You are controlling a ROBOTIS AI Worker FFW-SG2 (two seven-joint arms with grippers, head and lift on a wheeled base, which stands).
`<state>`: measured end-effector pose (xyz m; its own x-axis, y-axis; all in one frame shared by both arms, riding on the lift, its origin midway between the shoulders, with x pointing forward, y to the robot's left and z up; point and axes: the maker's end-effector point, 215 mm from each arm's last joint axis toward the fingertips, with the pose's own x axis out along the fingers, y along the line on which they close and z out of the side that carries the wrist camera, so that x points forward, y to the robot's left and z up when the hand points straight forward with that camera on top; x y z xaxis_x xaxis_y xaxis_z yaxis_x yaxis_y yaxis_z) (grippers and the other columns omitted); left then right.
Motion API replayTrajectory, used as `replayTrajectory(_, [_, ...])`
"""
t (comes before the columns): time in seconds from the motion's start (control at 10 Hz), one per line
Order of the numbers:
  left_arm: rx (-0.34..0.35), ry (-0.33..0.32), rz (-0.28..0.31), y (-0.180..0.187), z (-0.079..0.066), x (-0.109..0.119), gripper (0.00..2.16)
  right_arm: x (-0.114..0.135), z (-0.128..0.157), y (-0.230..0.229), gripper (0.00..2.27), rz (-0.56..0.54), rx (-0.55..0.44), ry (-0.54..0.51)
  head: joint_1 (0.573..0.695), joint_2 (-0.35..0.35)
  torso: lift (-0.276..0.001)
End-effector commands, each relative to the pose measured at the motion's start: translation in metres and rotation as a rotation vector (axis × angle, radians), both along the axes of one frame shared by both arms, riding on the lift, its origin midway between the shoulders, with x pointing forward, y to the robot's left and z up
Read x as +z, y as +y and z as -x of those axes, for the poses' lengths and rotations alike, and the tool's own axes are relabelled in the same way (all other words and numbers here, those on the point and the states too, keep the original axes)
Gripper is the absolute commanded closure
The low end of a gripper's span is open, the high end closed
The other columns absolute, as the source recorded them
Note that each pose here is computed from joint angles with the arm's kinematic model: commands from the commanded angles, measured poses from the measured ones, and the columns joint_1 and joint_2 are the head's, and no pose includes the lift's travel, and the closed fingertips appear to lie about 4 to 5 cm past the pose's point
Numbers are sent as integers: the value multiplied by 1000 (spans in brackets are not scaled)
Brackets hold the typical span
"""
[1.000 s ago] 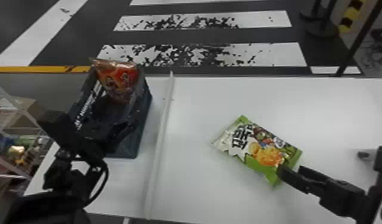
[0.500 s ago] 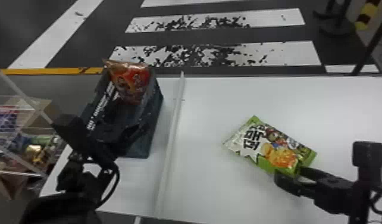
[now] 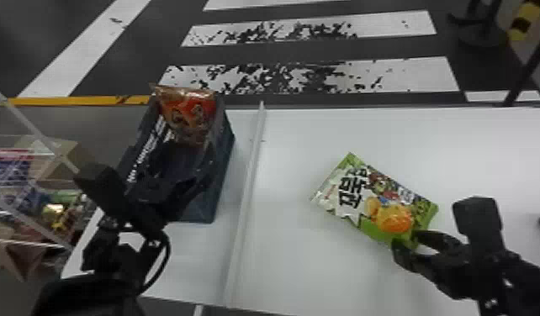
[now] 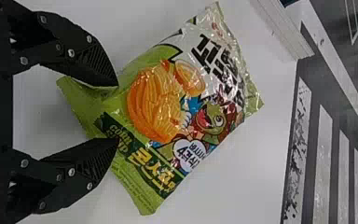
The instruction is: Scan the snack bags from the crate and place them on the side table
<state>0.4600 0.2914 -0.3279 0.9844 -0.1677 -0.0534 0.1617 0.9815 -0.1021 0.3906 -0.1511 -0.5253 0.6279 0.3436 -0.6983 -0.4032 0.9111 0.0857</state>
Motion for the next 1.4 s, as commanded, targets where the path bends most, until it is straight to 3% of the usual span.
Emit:
replayTrajectory(0.0, [1, 3, 2, -1, 0, -2, 100, -1, 1, 0, 2256, 16, 3, -5, 695, 185, -94])
replayTrajectory(0.2, [-1, 1, 1, -1, 1, -1, 100, 16, -5, 1, 2256, 14, 4, -71, 695, 183, -94])
replayTrajectory(0.5, [-3, 0, 4, -2, 1, 0, 100, 69, -26, -37, 2256, 107, -45, -203, 695, 165, -94])
replayTrajectory(0.6, [-5, 0, 5, -2, 1, 0, 100, 87, -40, -62, 2256, 220, -59, -264, 695, 156, -94])
replayTrajectory(0.9, [-3, -1, 3, -2, 1, 1, 100, 130, -66, -122, 2256, 717, -36, -461, 695, 51, -94])
replayTrajectory(1.1, [-4, -1, 5, -2, 1, 1, 100, 158, -66, -131, 2256, 995, 5, -595, 695, 19, -94])
replayTrajectory(1.3, [-5, -2, 13, -2, 1, 1, 100, 164, -62, -123, 2256, 1306, 105, -725, 695, 5, -94])
